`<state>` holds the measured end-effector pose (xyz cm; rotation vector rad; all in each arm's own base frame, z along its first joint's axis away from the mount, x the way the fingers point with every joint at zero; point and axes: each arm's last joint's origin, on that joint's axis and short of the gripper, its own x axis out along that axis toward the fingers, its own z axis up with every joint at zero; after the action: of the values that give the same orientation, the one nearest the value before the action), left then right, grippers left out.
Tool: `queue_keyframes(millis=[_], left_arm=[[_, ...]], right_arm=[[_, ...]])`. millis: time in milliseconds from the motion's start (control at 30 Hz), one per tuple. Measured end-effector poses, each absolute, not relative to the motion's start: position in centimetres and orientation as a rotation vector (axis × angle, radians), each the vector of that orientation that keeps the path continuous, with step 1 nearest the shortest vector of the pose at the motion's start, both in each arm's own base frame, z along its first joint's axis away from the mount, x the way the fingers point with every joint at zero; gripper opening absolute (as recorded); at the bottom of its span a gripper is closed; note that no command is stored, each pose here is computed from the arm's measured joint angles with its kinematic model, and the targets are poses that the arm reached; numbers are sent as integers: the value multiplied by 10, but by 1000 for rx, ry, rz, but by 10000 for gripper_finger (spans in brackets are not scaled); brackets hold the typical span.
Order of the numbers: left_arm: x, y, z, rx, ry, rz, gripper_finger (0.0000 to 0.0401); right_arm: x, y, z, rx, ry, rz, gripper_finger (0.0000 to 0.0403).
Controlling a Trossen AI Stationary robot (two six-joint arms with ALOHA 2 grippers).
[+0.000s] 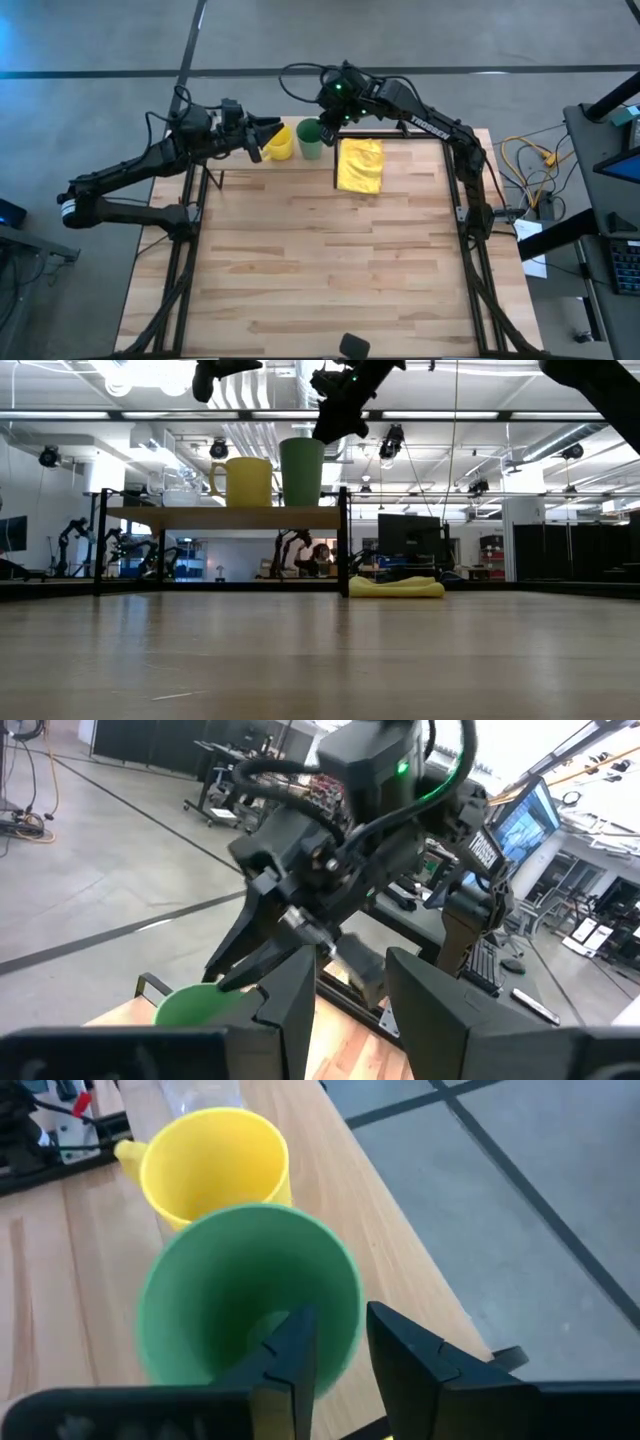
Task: Stack small to large cups/mugs on shelf
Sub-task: Return to Home Position
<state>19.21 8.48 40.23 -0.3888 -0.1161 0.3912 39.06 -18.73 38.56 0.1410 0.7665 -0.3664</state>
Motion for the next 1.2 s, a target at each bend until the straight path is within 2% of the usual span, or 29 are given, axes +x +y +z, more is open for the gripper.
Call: queue_keyframes(millis=[200, 400, 733, 900, 1033, 1200], left_arm=[[191, 85, 402, -366, -109, 392, 111], [182, 80, 408, -359, -132, 388, 111], [135, 59, 429, -206, -236, 376, 111], [112, 49, 429, -202, -224, 388, 110], [102, 46, 419, -205, -119, 449, 87], [90, 41, 410, -225, -43, 465, 23]], right_arm=[[376, -180, 403, 144, 752, -369, 80], [343, -164, 425, 218, 801, -387, 72], [279, -132, 471, 348, 758, -435, 71], [255, -119, 485, 411, 737, -459, 72], [240, -111, 485, 424, 815, -453, 62], [233, -101, 483, 424, 877, -416, 14]])
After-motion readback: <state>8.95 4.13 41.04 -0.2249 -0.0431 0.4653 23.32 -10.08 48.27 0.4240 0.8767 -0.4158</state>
